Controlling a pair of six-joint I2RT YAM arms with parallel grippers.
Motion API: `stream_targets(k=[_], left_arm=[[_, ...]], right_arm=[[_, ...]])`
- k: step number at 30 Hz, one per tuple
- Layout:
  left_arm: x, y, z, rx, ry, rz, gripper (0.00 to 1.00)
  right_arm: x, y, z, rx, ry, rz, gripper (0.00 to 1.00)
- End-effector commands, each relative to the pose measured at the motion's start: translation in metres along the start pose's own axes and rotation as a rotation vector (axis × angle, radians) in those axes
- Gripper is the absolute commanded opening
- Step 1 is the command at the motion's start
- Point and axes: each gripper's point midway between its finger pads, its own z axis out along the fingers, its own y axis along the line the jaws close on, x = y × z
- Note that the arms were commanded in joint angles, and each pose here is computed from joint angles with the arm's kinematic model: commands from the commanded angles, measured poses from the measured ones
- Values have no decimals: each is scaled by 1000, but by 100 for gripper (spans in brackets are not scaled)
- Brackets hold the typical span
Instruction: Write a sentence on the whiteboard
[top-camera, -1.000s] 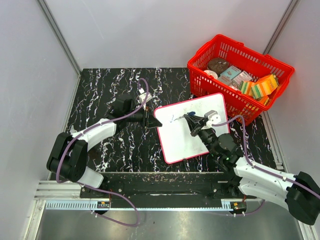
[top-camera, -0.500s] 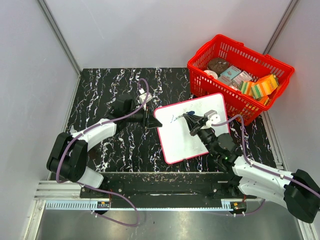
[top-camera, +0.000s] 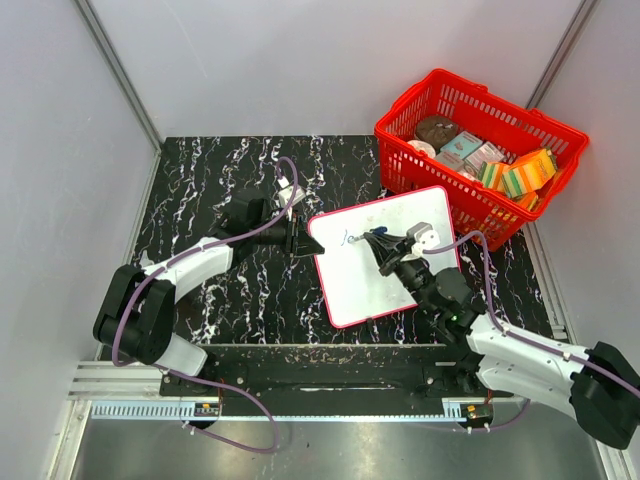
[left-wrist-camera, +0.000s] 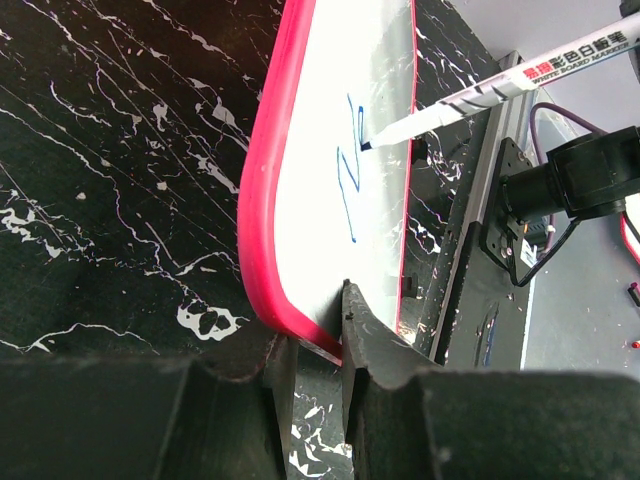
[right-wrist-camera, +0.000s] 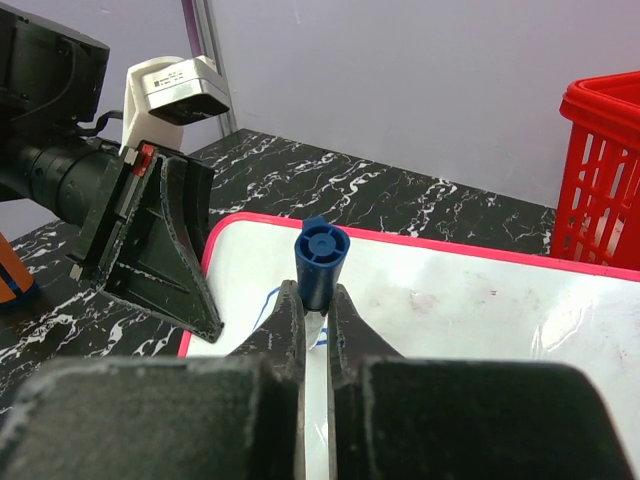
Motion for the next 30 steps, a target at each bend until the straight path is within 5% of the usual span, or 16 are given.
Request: stream_targets(k=[1,15,30], left_arm=[[35,25,3,-108,93,116,0],[35,25,2,-110,92,118,0],[35,25,2,-116,94,122,0]], right_arm=[[1,2,-5,-10,9,22,0],[-4,-22,-9,121,-4,9,0],[-40,-2,-11,4,-83,26,0]])
